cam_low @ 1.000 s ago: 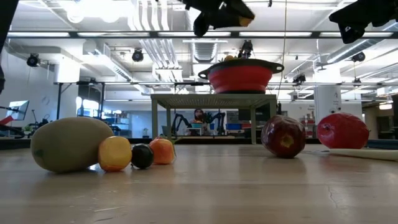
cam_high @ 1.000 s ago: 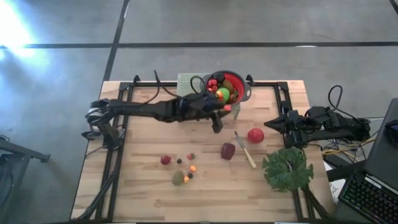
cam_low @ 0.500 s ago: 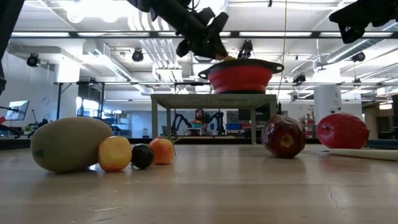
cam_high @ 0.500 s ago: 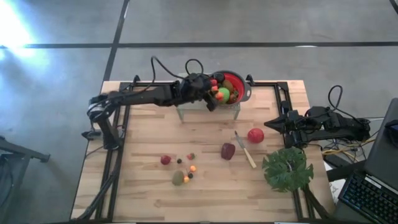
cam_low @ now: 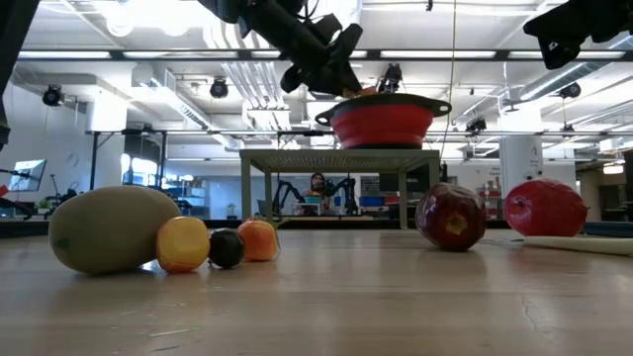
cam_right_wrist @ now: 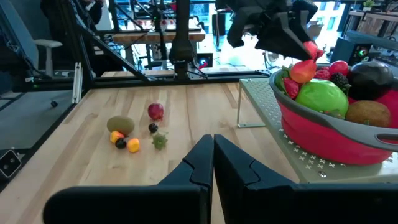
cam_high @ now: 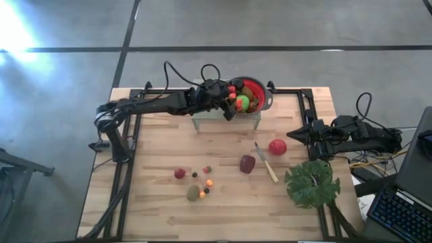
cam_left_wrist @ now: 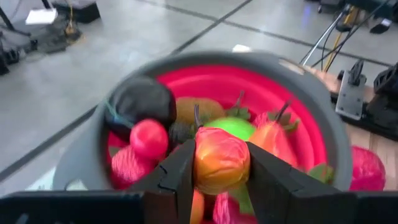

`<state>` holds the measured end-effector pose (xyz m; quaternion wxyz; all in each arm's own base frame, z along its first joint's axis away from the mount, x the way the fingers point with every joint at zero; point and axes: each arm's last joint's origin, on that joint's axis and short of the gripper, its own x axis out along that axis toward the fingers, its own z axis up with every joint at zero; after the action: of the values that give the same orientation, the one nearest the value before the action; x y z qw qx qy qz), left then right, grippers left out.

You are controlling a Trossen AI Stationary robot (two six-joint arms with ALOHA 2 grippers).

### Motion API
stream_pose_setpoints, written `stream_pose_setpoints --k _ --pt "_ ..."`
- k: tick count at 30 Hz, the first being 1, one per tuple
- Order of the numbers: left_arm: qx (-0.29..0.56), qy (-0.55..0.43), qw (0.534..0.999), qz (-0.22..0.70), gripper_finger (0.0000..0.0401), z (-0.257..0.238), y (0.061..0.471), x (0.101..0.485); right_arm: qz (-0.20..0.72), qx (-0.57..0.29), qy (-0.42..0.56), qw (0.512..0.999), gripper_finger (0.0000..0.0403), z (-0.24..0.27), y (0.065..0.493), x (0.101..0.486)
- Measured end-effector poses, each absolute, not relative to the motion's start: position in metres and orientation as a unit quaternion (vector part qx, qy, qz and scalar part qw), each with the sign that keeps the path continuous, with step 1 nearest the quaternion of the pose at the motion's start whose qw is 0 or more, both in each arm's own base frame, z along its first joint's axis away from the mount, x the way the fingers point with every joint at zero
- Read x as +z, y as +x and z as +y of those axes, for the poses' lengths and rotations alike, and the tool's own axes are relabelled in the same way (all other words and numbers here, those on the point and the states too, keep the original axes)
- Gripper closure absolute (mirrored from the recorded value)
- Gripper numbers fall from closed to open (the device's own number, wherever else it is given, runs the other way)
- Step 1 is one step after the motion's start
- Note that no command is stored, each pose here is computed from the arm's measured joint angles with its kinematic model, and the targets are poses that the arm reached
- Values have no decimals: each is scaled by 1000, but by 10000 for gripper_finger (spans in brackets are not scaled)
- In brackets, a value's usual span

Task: Pick & Place Fruit
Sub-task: Put the orange peach into the black strainer bowl on the shelf

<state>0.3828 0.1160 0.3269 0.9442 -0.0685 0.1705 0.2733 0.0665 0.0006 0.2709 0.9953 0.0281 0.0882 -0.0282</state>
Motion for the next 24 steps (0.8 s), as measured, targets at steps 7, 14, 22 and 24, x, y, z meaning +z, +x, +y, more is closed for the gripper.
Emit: stream_pose_setpoints --k 7,14,22,24 --pt "247 -60 955 151 275 117 385 330 88 -28 28 995 394 1 67 271" --pt "248 -41 959 128 275 123 386 335 88 -28 28 995 394 1 67 271" --pt "241 -49 960 131 275 135 382 333 88 -28 28 995 394 1 67 271" --pt "238 -49 961 131 273 134 382 333 88 -28 28 995 394 1 67 271"
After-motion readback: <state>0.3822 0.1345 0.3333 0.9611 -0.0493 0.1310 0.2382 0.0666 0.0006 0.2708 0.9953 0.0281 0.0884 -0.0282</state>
